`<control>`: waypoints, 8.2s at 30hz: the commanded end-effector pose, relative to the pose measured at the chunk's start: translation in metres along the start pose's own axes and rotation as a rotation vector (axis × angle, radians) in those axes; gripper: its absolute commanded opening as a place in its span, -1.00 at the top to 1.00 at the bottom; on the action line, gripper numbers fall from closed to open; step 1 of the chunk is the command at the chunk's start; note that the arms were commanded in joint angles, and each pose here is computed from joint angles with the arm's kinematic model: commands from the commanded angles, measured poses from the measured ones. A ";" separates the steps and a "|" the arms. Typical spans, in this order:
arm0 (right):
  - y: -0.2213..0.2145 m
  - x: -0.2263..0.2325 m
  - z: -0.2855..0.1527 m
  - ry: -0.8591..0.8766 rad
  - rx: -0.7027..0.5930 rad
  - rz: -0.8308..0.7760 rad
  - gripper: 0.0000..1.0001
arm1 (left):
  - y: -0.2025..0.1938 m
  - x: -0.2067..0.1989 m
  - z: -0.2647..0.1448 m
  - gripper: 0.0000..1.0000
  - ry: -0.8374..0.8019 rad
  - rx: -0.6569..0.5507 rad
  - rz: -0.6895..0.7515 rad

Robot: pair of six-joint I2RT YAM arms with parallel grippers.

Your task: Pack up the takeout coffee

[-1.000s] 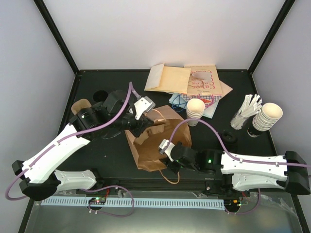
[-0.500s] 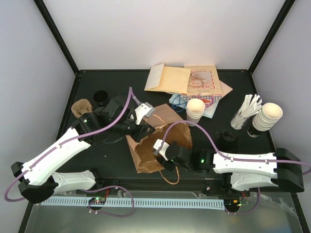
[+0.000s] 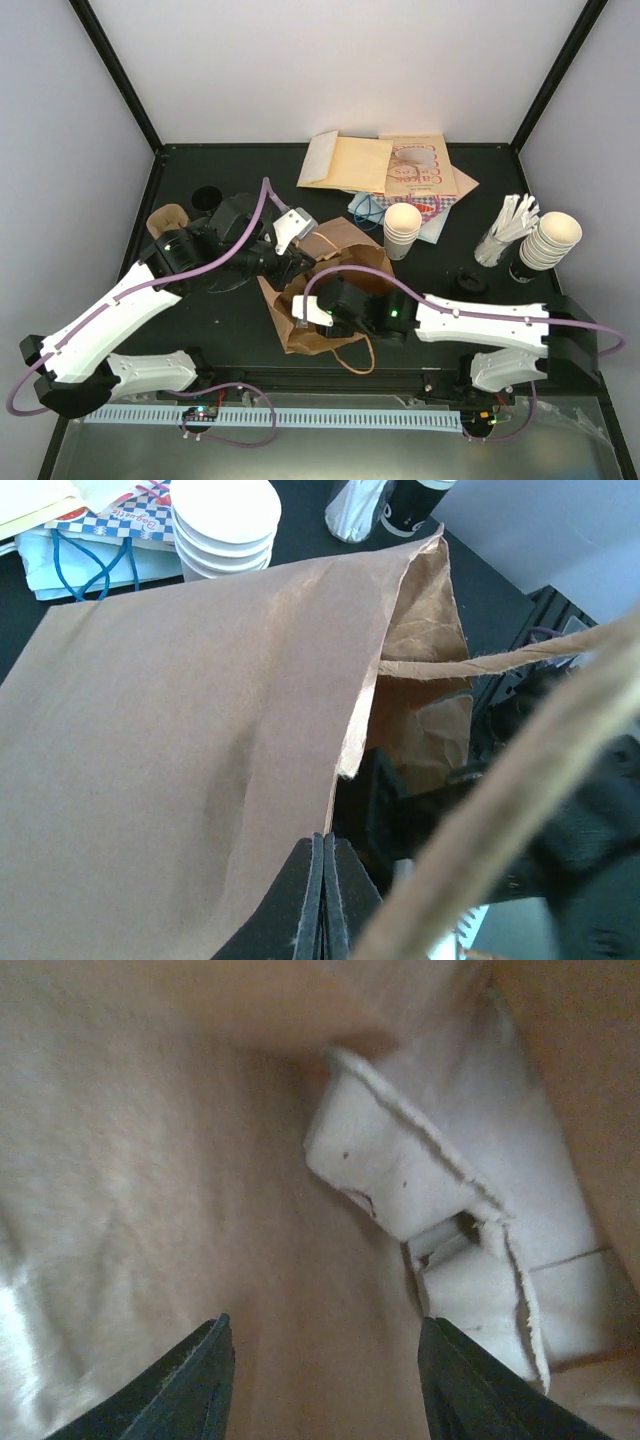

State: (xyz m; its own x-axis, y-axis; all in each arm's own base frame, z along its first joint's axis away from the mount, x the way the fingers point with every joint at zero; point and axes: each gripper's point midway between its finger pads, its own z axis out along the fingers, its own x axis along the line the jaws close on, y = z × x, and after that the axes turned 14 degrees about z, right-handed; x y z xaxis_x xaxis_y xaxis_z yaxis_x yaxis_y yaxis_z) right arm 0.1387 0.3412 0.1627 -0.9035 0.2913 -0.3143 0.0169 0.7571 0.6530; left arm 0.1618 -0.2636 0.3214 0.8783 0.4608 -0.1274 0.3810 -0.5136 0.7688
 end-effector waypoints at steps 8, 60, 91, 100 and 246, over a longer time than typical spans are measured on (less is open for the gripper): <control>-0.010 -0.048 0.017 -0.171 0.100 -0.182 -0.19 | 0.011 0.002 -0.017 0.97 0.047 -0.010 0.097; -0.031 -0.069 0.058 -0.143 0.165 -0.262 0.69 | 0.008 -0.004 -0.019 0.97 0.076 0.019 0.208; -0.006 -0.098 0.060 -0.393 -0.044 -0.251 0.98 | 0.014 -0.013 -0.027 0.97 0.030 -0.057 0.150; -0.004 -0.095 0.048 -0.455 -0.089 -0.322 0.98 | 0.016 -0.013 -0.026 0.97 0.017 -0.044 0.146; -0.034 -0.075 0.097 -0.380 0.096 0.114 0.98 | 0.017 -0.054 -0.030 0.97 -0.256 -0.129 0.065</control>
State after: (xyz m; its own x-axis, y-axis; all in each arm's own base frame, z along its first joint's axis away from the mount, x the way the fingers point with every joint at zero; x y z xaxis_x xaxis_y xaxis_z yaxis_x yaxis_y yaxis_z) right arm 0.2269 0.3374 0.0538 -0.7257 0.4971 -0.4758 0.2017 0.8148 0.5436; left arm 0.1241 -0.2707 0.3333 0.9336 0.2955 -0.2027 0.3311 -0.4951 0.8033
